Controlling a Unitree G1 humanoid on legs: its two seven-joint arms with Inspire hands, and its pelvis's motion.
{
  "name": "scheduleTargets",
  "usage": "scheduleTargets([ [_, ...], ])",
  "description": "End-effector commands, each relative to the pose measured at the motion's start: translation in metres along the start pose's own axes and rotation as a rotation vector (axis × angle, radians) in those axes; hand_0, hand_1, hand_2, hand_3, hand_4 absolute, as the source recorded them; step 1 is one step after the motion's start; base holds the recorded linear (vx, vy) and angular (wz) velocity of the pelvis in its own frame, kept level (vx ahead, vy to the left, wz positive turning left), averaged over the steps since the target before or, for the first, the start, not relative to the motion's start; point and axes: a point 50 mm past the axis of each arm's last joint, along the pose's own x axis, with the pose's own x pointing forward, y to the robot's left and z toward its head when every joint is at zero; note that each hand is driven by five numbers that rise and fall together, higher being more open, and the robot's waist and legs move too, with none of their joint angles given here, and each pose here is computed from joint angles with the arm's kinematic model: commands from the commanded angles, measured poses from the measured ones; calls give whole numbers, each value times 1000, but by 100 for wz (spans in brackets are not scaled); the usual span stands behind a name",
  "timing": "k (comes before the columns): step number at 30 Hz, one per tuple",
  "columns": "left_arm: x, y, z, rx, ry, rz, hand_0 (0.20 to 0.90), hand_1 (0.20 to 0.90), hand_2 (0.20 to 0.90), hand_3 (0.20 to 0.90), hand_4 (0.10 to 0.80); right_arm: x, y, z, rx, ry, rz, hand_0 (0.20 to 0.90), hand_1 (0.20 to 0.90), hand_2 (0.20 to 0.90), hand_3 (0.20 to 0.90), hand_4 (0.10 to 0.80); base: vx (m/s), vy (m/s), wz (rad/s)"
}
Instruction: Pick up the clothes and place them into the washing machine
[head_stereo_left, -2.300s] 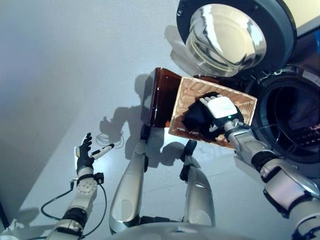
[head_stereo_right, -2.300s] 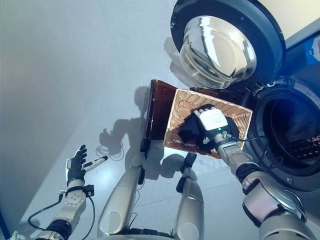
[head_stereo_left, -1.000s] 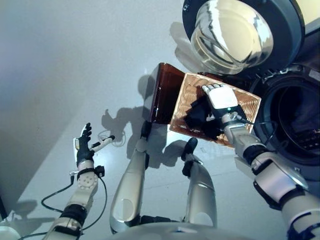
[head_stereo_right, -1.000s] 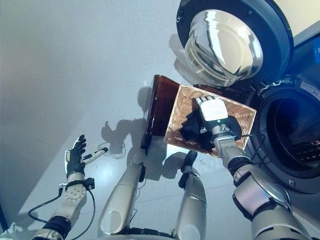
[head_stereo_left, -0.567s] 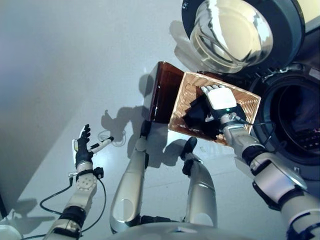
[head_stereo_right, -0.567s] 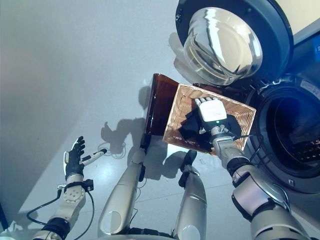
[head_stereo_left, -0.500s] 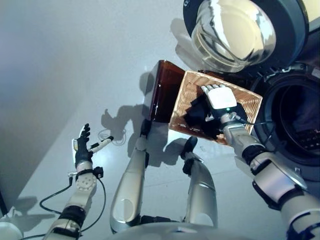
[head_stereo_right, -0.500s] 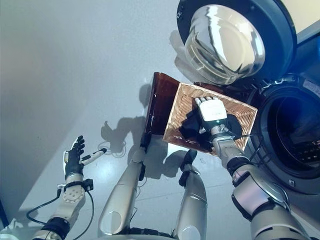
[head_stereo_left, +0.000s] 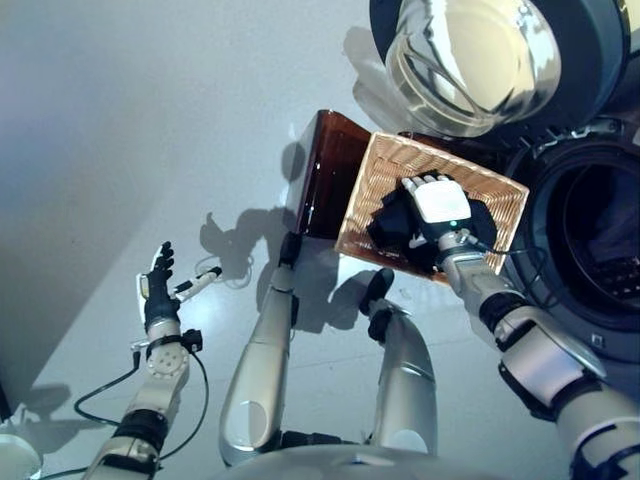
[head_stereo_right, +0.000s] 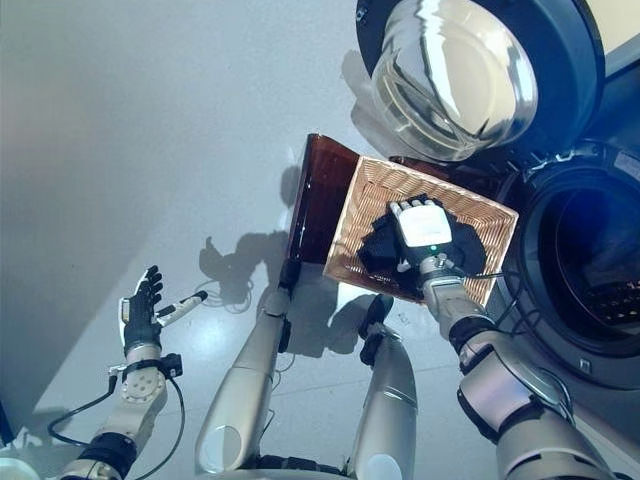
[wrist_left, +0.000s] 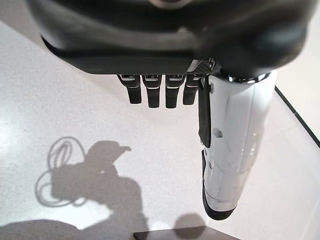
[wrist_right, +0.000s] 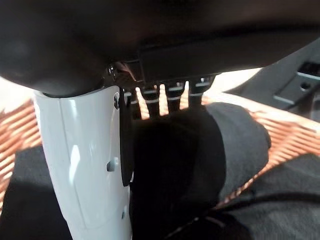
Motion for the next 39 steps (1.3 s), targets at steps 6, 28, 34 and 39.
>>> scheduleTargets([
  [6,-3,34,5,9,-72,123,900,900,900,900,800,-5,-1,-18,-15,72,-49,900,900,900,900,800,2,2,1],
  [28,-6,34,1,25,-61,108,900,900,900,900,800,1,-17,-37,-35,156,-121,200,200,200,200,300,4,4,1],
  [34,-6,32,0,30,-54,84,900,900,900,900,800,5,-31,-50,-14,197,-175,200,200,200,200,300,-8,7,-14],
  [39,-6,29,1,24,-53,61,900,900,900,900,800,9,-43,-55,25,216,-225,200,200,200,200,300,-38,15,-17],
])
